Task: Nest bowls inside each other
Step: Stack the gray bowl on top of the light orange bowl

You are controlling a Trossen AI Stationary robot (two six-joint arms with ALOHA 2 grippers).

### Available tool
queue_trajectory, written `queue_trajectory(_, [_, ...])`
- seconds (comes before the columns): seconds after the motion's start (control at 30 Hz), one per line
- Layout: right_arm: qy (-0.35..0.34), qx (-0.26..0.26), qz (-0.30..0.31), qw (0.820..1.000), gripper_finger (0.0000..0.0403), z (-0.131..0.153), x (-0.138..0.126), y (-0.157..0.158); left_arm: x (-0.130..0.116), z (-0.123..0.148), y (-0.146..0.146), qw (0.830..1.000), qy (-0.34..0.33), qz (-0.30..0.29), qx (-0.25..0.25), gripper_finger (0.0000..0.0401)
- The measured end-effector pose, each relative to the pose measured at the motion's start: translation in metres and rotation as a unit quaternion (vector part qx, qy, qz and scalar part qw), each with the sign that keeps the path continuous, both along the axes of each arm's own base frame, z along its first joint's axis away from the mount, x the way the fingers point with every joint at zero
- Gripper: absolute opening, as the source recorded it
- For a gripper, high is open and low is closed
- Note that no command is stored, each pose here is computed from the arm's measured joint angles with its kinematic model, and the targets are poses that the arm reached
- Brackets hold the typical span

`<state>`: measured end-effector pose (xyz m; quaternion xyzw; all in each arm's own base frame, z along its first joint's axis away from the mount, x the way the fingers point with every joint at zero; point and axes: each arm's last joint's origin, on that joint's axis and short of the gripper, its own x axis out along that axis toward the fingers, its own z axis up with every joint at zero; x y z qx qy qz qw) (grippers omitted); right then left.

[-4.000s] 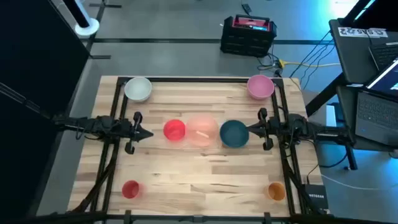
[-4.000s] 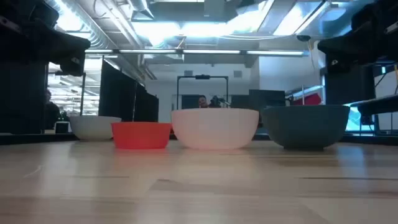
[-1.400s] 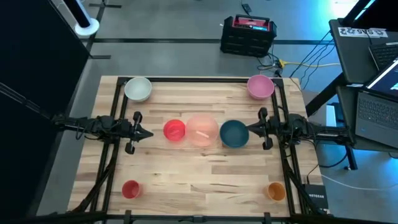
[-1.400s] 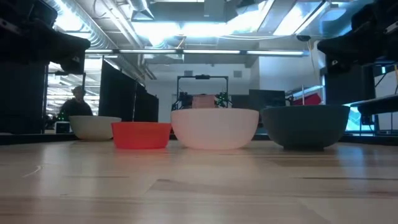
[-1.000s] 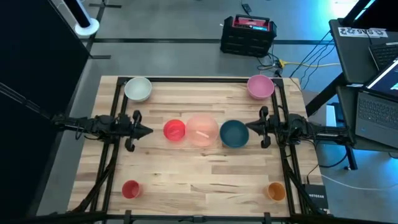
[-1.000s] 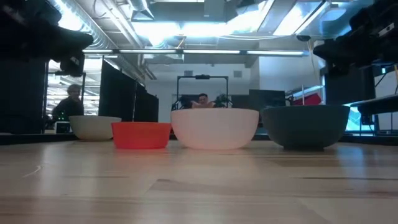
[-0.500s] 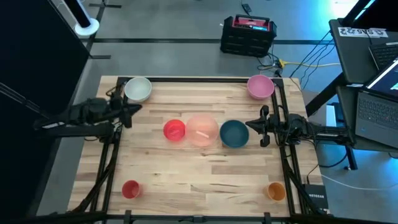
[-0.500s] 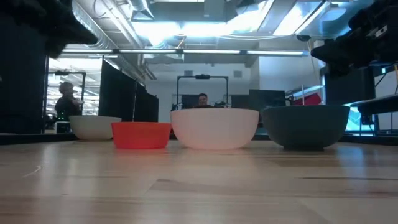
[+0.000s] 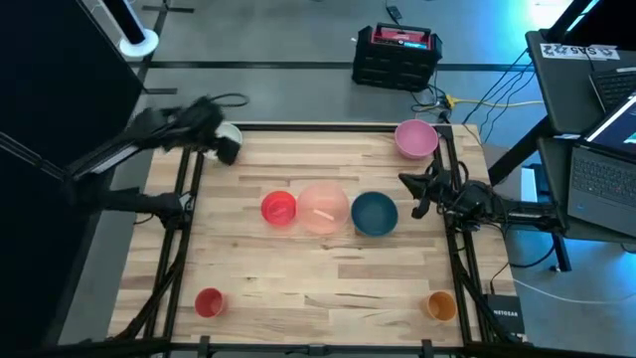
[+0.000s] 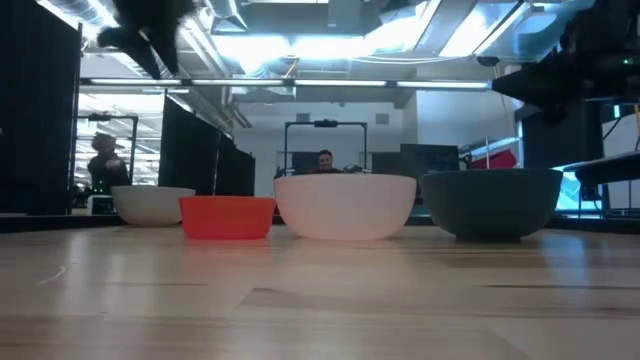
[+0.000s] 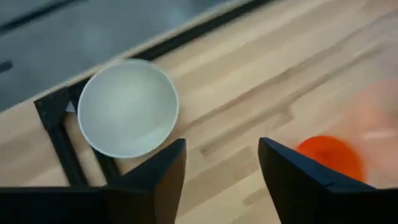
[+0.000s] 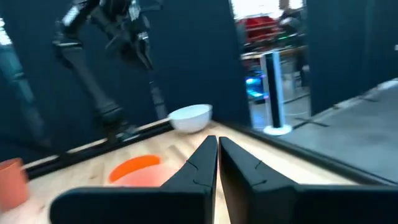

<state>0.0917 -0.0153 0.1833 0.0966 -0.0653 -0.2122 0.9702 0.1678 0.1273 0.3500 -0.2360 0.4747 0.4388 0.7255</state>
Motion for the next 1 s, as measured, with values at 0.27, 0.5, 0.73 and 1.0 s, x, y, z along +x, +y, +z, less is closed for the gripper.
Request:
queue_trajectory(0.27, [0.027,0.028,0.002,0.999,0.0000,0.000,-0.002,0.000,0.022,-0.065,0.071,0.988,0.102,0.022,-0.112,0.0196])
queue_trajectory(0.5, [0.039,0.047,0.001,0.998,0.0000,-0.004,-0.002,0.000,0.023,-0.090,0.090,0.983,0.116,0.031,-0.139,0.0195])
queue_trajectory(0.73, [0.045,0.054,0.001,0.998,0.0000,-0.005,-0.002,0.000,0.025,-0.115,0.102,0.979,0.127,0.025,-0.156,0.0194])
queue_trajectory(1.0, [0.051,0.061,0.001,0.997,0.0000,-0.007,-0.002,0.000,0.024,-0.147,0.111,0.975,0.136,0.018,-0.175,0.0194])
